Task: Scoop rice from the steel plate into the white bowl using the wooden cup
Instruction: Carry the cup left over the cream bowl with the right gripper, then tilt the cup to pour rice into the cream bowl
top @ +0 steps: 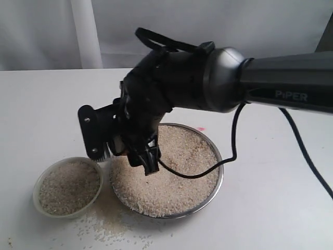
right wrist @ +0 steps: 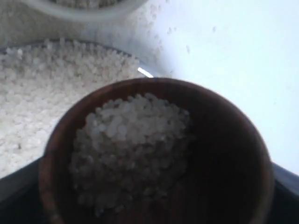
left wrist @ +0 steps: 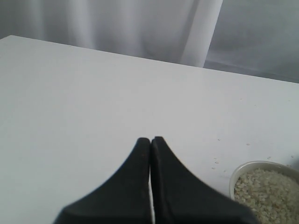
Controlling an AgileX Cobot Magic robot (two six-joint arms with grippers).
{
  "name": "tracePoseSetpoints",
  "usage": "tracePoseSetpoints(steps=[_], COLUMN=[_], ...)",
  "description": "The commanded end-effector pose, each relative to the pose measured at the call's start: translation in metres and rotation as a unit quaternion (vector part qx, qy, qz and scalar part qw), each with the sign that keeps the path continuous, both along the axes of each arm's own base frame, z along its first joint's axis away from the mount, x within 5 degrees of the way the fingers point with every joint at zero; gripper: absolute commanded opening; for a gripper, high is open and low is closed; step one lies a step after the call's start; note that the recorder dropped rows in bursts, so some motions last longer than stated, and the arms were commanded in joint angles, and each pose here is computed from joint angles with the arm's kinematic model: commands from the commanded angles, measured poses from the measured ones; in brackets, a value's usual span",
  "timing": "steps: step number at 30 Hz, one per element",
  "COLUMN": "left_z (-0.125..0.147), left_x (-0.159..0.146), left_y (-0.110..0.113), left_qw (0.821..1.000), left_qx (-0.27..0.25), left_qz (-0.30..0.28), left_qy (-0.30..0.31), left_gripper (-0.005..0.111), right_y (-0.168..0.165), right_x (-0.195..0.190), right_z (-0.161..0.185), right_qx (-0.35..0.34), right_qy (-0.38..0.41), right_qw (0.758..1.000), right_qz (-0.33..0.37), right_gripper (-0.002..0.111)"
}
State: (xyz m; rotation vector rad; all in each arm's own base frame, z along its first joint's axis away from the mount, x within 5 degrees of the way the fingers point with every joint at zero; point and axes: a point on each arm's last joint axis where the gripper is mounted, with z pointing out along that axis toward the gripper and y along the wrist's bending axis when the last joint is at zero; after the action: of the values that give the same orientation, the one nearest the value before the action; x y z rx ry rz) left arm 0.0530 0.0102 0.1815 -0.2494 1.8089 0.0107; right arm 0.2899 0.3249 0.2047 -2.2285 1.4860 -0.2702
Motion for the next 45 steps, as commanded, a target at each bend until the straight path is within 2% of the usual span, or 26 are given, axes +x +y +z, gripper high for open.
tracePoseSetpoints(steps=[1,3,7,17,21,32,45], left_z=[0.002,0.002,0.002,0.002,0.002,0.002,0.002], left_x=[0.000,0.000,0.000,0.000,0.000,0.000,0.000], left_y=[-0.001,-0.001,-0.001,-0.001,-0.001,-0.001,-0.001], left_qw=[1.000,1.000,1.000,1.000,1.000,1.000,1.000], left_qx=[-0.003,-0.003,-0.003,-0.003,-0.003,-0.003,-0.003], left_qz=[-0.003,-0.003,-0.003,-0.003,-0.003,-0.003,-0.003], left_qy=[-0.006,-0.006,-0.006,-0.006,-0.006,-0.006,-0.006], left_gripper=[0.000,0.000,0.000,0.000,0.000,0.000,0.000], right_y=[0.022,0.032,0.047,0.078,0.083,0.091,0.095], right_x=[-0.013,-0.020,-0.029,-0.042,-0.044,-0.048,-0.048], right_z=[0.025,0.030,0.027,-0.005,-0.010,-0.025,-0.022], right_qx=[-0.015,-0.028,-0.058,-0.119,-0.112,-0.153,-0.168], right_qy=[-0.081,-0.120,-0.150,-0.220,-0.234,-0.269,-0.314], right_qw=[0.995,0.990,0.983,0.956,0.955,0.934,0.913], right_qz=[0.047,0.063,0.087,0.152,0.144,0.178,0.198], right_gripper=[0.000,0.000,0.000,0.000,0.000,0.000,0.000])
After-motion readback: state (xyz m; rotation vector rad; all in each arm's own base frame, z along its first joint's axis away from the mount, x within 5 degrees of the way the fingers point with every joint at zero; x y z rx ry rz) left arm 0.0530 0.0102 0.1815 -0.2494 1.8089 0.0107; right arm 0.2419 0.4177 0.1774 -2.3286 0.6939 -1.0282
